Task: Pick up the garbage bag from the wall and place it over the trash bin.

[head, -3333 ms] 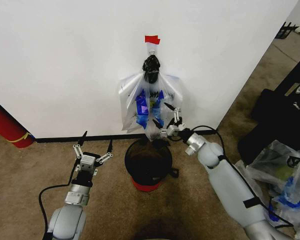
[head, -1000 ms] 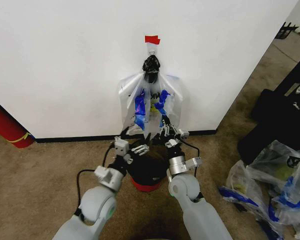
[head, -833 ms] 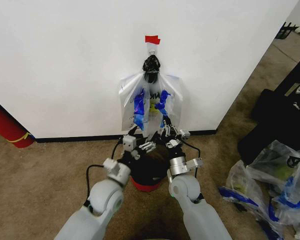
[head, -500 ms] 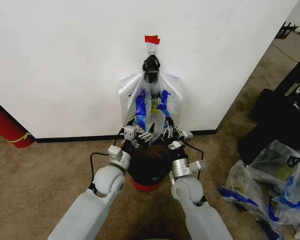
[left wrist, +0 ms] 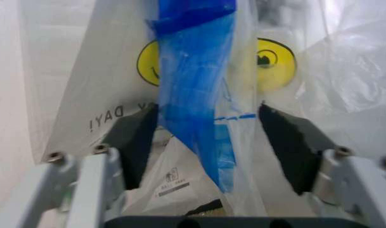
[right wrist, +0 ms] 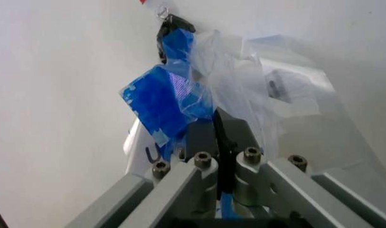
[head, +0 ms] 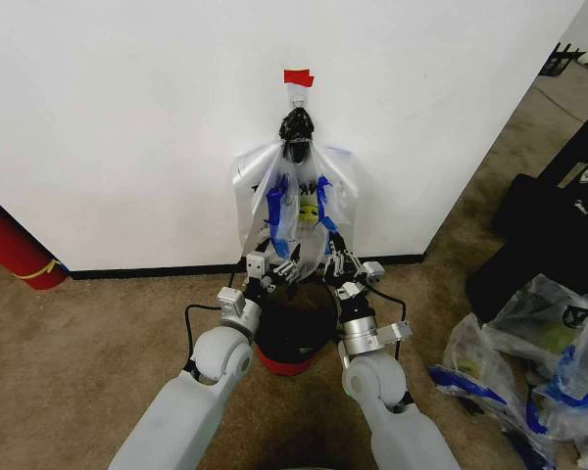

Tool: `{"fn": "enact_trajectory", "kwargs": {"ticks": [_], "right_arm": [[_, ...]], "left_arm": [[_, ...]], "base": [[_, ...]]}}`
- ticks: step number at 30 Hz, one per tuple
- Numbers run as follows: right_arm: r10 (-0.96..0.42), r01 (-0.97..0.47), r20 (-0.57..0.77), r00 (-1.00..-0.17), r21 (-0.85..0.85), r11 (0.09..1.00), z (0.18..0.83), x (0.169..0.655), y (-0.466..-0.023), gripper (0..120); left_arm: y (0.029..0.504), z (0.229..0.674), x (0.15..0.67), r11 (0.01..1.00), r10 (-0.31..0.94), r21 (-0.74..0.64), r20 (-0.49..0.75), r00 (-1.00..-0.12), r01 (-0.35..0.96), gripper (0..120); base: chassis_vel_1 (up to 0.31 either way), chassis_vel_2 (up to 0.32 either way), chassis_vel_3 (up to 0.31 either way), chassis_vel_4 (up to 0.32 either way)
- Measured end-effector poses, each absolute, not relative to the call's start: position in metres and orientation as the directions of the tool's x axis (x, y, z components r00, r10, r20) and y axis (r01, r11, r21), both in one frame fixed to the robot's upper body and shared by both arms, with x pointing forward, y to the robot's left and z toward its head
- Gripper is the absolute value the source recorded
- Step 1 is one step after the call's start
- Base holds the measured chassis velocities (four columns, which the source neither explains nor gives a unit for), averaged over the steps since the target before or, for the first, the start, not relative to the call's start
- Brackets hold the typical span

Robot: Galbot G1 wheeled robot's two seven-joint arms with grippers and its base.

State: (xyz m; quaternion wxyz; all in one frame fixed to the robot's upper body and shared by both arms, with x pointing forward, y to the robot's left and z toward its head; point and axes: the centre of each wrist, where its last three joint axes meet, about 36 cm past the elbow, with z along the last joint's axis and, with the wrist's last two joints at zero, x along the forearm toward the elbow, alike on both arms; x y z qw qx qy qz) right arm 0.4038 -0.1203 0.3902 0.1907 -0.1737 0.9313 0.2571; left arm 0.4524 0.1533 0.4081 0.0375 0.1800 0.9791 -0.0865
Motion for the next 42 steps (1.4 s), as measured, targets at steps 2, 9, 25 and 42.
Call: {"fn": "enact_trajectory", "kwargs": {"ticks": [2, 9, 25, 42], "right_arm": [[-0.227, -0.424, -0.448, -0.865, 0.409, 0.808, 0.391, 0.403, -0.12, 0], [-0.225, -0.428, -0.461, -0.858, 0.402, 0.809, 0.394, 0.403, -0.121, 0], [-0.172, -0.364, -0.493, -0.853, 0.324, 0.873, 0.393, 0.387, -0.132, 0], [-0.161, -0.278, -0.505, -0.848, 0.165, 0.946, 0.347, 0.304, -0.135, 0]], "left_arm": [[0.154, 0.407, 0.452, 0.918, 0.345, -0.171, -0.101, -0.933, 0.358, 52], [0.152, 0.402, 0.449, 0.913, 0.349, -0.196, -0.078, -0.934, 0.357, 26], [0.178, 0.435, 0.408, 0.944, 0.217, -0.233, -0.096, -0.971, 0.234, 0], [0.185, 0.455, 0.329, 0.984, 0.01, -0.173, -0.132, -0.991, 0.033, 0]], "base": [[0.0, 0.0, 0.0, 0.0], [0.0, 0.0, 0.0, 0.0], [0.0, 0.0, 0.0, 0.0], [0.0, 0.0, 0.0, 0.0]]}}
